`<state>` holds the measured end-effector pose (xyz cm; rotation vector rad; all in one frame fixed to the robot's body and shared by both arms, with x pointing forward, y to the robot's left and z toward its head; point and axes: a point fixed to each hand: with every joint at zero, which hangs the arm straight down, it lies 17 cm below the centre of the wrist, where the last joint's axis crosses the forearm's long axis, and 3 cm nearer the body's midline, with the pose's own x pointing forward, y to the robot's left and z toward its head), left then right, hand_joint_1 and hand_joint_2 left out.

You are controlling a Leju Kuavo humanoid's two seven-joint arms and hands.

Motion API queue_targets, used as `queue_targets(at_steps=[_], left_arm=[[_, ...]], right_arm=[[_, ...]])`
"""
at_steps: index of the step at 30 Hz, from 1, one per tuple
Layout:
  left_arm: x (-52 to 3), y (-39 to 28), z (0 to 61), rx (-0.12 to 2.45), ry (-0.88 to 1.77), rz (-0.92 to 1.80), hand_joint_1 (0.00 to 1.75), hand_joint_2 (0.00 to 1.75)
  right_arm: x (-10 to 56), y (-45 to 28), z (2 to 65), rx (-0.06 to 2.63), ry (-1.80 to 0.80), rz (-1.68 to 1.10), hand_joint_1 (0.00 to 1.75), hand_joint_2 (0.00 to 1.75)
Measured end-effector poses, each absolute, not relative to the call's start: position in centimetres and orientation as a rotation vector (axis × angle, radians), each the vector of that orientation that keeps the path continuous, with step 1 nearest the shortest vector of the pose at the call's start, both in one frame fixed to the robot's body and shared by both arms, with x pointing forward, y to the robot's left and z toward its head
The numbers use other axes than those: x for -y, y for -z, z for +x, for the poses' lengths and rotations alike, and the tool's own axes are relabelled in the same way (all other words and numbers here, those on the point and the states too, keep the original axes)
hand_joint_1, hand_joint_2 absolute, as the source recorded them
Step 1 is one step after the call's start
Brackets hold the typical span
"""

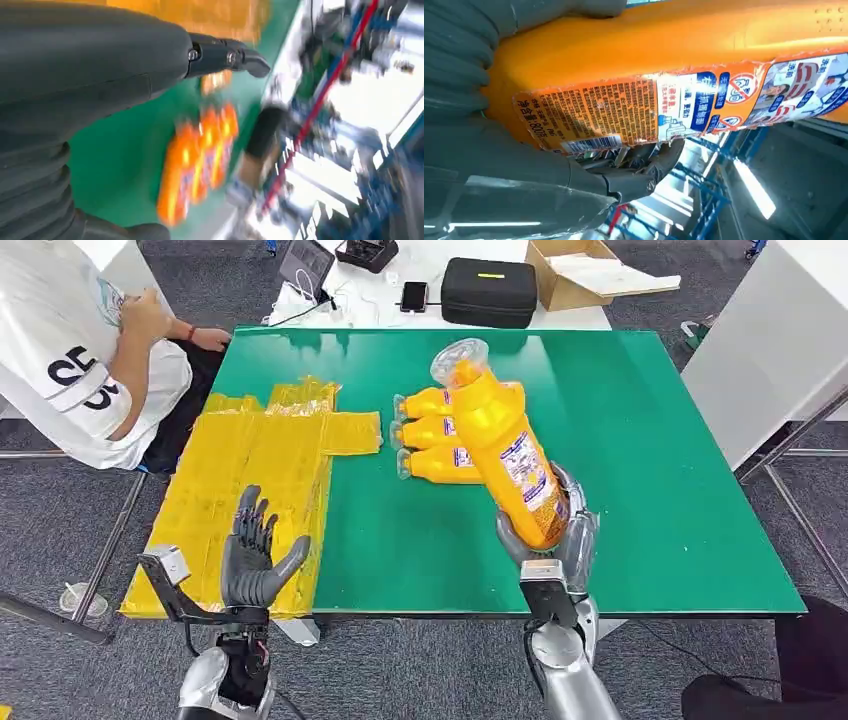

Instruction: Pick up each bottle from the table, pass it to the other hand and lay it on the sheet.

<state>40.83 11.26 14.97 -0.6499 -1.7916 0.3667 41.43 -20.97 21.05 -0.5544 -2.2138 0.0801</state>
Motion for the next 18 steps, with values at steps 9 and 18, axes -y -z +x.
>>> queue_targets(at_steps=[9,18], left_arm=[[-8.9,-17.5,39.9,1.797,-0.283,-0.884,0.00,1.75],[-7.2,-17.2,39.4,1.766,-0.205,-0.925,0.00,1.75]], right_arm=[[15.1,-16.0,41.1,2.111,-0.176,-0.312,1.75,1.75],[8.9,-12.6,40.0,2.052,-0.330,-0.202,1.75,1.75]])
